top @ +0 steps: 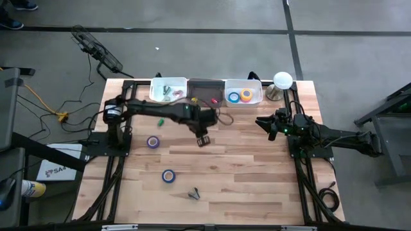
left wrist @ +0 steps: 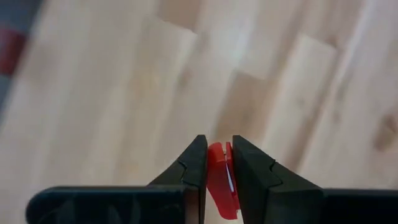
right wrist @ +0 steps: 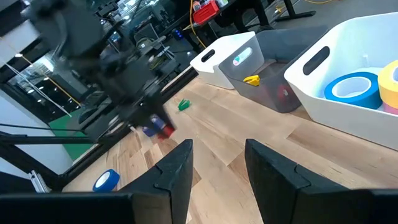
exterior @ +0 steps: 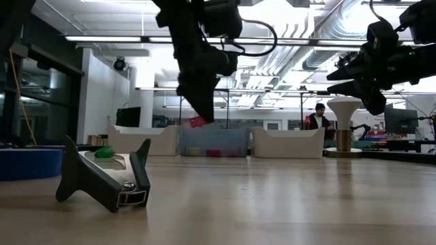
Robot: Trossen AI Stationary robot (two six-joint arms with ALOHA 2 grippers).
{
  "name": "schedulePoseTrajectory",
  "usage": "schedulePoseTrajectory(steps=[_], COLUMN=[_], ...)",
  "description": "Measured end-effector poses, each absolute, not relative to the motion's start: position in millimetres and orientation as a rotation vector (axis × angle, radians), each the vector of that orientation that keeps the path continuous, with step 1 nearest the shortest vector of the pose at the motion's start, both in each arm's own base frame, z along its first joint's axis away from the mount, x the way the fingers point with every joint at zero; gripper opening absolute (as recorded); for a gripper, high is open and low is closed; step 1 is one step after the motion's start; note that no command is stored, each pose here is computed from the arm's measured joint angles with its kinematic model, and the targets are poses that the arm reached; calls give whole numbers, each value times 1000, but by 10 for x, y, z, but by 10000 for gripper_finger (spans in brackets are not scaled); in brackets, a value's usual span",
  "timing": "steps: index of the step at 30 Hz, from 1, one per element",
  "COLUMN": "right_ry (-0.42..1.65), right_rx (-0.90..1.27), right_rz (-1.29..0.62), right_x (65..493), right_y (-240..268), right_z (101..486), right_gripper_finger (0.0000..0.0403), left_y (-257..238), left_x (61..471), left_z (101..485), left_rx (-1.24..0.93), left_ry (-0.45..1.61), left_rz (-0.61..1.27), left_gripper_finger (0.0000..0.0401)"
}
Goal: Pick and place Stapler, Stapler remover, tape
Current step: Put the red stapler into the black transparent bin
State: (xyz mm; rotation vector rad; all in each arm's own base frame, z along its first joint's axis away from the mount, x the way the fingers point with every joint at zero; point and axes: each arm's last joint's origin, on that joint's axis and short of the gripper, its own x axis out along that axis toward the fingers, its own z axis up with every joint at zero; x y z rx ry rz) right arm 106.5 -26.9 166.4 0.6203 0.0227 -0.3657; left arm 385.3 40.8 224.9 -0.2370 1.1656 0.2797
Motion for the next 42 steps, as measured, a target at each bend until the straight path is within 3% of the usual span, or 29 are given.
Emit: schedulePoseTrajectory(steps=[22, 36, 42], right_ry=[23, 23, 23], right_rx=[620, 620, 620], right_rz=[-366, -366, -366], right_x=[1065, 1065, 1065], right_y=[-269, -269, -270], right_z=[1664, 1664, 1664], right_gripper_finger=[138, 138, 138], left_y=[1854, 2379, 2514], left_x=[3608, 3427, 3435], left_z=[2587, 2387, 2216], left_rx=[-144, -525, -656], left_ry=[1002, 923, 943], left_rz=[391, 680, 701], left_gripper_finger=[47, 47, 47])
